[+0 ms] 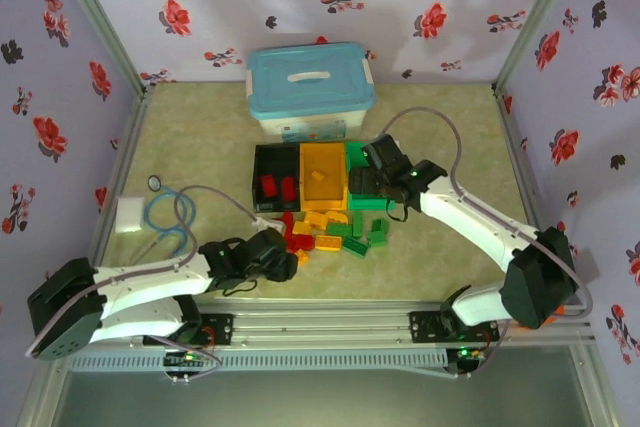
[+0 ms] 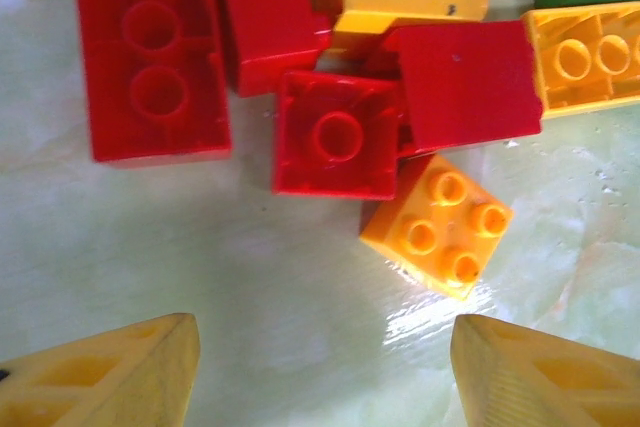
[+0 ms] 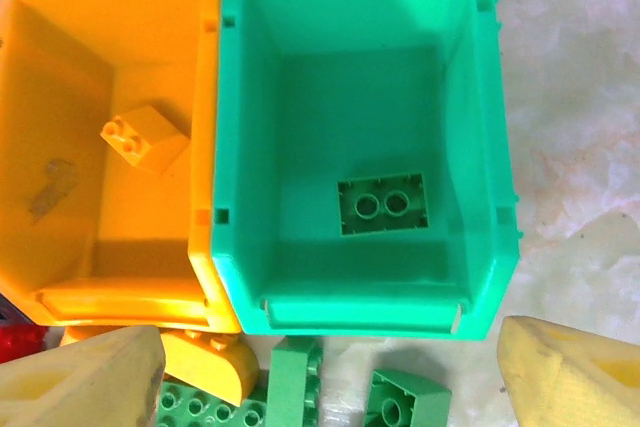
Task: Sort the legos into containers by color
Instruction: Place the lego in the container, then pick up the lego from the middle-left of the table.
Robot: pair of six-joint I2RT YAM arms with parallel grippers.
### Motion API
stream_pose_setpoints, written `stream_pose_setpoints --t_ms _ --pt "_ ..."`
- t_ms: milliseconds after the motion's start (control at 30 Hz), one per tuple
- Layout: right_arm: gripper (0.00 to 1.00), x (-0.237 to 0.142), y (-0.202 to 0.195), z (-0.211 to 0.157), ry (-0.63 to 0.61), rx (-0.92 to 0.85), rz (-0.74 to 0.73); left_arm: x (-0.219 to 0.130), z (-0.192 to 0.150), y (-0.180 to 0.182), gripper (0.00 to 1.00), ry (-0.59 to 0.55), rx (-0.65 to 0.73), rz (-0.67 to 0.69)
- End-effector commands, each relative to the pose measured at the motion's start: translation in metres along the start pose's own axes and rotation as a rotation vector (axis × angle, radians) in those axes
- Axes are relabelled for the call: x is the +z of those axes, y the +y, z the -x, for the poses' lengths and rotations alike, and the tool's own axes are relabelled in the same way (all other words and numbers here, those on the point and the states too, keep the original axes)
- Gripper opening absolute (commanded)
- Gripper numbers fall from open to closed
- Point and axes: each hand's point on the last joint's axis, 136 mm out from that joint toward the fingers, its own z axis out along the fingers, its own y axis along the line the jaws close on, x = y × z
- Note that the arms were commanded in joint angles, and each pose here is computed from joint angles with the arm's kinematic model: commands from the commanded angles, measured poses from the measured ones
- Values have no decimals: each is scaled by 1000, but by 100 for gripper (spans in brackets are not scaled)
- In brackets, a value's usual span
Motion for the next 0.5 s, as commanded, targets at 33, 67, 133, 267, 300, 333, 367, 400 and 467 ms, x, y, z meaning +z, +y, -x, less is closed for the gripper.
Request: stream_pose_setpoints --t_ms 33,67,133,267,300,333,367,400,467 --pt "85 -6 -2 -4 -40 50 28 5 12 -23 67 -13 35 -38" --pt "85 -7 -3 -5 -44 56 30 7 12 -25 67 -8 41 -35" --pt "85 -8 -7 -8 -48 62 27 12 12 -28 67 5 50 -26" --pt "85 -10 -14 -15 -54 71 18 20 11 -35 66 32 72 -11" --pt "84 -10 -15 -16 -55 74 17 23 11 -36 65 39 76 -6" --pt "84 -10 -16 -18 -57 77 17 25 10 -37 65 46 78 1" --pt "84 -10 -18 -20 -58 79 15 28 10 -38 65 50 80 3" --pt "84 -10 -19 -21 -61 82 15 30 10 -39 64 53 82 6" --pt "84 -9 -21 -24 -60 88 16 33 10 -42 63 61 89 7"
